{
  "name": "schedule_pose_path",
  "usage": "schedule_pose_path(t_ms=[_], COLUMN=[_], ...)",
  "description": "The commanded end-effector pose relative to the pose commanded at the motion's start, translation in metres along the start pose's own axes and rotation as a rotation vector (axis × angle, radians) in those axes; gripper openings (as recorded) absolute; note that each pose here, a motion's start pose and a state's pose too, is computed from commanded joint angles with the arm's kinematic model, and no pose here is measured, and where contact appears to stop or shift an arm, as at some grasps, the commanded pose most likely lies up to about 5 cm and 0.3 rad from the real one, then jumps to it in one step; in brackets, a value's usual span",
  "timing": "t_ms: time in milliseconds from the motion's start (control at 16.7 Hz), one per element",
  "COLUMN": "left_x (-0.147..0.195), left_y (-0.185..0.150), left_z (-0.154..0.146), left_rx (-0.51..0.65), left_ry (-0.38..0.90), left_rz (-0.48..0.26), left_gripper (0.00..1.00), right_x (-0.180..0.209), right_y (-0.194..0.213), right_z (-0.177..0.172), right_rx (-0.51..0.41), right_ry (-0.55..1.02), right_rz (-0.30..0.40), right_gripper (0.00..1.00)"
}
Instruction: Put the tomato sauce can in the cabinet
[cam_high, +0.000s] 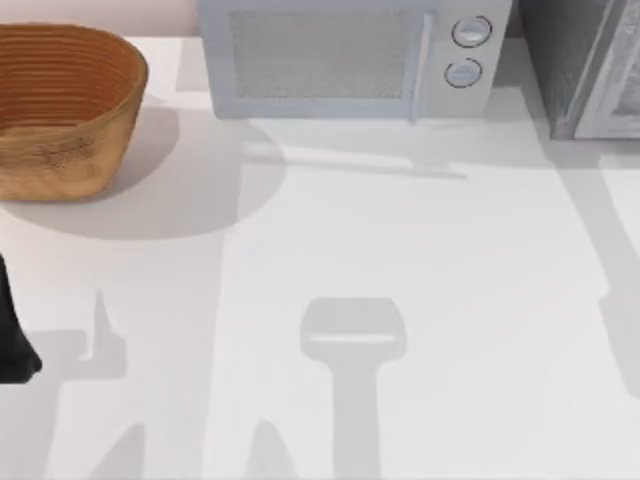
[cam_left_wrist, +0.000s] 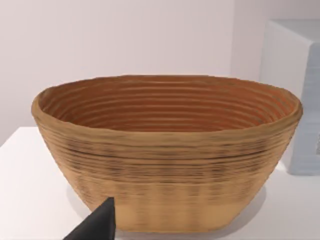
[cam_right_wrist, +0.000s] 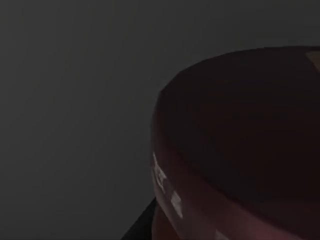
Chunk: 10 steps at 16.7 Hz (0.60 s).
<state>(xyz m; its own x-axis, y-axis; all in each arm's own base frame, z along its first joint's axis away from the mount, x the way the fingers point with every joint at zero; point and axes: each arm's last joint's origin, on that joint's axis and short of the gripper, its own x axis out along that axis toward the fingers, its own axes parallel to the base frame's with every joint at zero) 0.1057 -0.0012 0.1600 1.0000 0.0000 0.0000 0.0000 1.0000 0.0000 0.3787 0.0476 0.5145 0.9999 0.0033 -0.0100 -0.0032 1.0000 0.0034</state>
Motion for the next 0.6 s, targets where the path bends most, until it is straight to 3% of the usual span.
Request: schedule_pose_path(t_ms=[420,600], left_x=[0.0000,0.0000], left_y=[0.0000,0.0000], left_z=[0.0000,0.0000], left_rx=[0.000,0.000], left_ry=[0.000,0.000], left_rz=[0.000,0.000], left_gripper=[1.00,1.00], right_x=[0.0172,0.0172], right_y=[-0.0027,-0.0027], right_z=[-0.0044,-0.0044], right_rx=[-0.001,-0.001], right_ry=[-0.008,-0.008], right_rz=[-0.003,-0.003], right_gripper=[0.00,0.23])
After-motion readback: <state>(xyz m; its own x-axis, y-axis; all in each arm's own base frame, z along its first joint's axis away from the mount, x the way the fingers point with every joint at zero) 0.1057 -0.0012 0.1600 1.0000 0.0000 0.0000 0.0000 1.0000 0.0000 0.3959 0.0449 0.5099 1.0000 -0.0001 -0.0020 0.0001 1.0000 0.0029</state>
